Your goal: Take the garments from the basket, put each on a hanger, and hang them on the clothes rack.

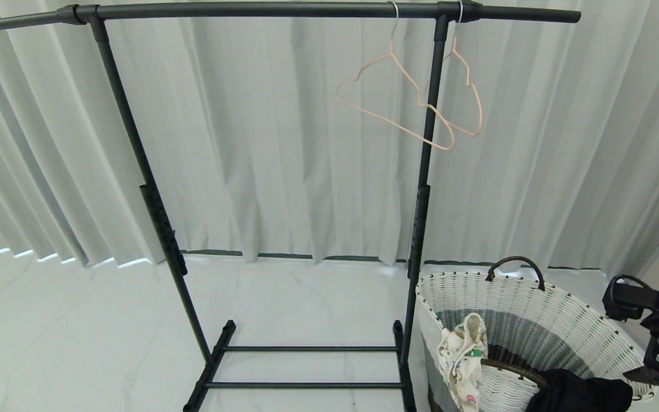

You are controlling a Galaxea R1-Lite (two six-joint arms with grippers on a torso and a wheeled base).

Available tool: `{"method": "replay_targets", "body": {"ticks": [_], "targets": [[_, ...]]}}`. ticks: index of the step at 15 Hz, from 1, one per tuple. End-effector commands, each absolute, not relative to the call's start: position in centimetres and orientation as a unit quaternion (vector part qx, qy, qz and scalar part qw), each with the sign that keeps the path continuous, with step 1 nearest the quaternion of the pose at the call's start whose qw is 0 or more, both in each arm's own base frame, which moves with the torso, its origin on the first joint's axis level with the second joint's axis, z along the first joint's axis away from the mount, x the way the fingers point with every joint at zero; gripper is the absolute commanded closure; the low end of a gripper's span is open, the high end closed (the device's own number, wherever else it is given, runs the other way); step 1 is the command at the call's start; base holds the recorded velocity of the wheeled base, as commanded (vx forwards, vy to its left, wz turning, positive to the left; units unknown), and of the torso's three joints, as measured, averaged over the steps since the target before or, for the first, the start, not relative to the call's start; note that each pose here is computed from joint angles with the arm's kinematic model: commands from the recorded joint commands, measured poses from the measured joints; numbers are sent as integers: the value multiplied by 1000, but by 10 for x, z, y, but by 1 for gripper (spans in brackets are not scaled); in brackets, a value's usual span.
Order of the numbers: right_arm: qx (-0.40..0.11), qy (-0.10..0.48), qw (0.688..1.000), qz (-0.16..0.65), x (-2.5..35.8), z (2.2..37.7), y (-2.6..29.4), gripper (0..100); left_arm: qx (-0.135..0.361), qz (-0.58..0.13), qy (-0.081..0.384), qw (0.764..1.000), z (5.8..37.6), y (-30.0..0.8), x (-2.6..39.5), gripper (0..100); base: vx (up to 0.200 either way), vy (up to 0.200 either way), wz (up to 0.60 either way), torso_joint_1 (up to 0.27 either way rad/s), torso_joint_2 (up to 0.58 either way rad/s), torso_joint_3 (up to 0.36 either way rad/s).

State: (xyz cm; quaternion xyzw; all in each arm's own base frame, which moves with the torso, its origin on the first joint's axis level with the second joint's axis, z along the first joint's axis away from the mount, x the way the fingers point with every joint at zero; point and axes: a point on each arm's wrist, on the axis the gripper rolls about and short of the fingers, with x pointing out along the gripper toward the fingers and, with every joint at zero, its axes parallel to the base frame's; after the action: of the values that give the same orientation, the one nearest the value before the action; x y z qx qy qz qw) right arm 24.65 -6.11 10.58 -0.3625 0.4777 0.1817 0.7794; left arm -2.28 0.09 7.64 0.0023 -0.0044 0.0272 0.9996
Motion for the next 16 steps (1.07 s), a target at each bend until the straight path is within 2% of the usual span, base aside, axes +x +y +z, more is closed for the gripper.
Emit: {"method": "replay_targets", "body": {"ticks": [1,8,16], "targets": [[-328,529,749,226,259,61,-79,0,2,28,-4,1000,76,1,-23,0,0,0,0,0,0,0],[-349,523,741,234,275,22,-113,0,2,28,-4,1000,76,1,-23,0,0,0,0,0,0,0],[-343,481,770,242,295,-8,-121,0,3,28,-4,1000,76,1,-23,0,0,0,0,0,0,0]]}}
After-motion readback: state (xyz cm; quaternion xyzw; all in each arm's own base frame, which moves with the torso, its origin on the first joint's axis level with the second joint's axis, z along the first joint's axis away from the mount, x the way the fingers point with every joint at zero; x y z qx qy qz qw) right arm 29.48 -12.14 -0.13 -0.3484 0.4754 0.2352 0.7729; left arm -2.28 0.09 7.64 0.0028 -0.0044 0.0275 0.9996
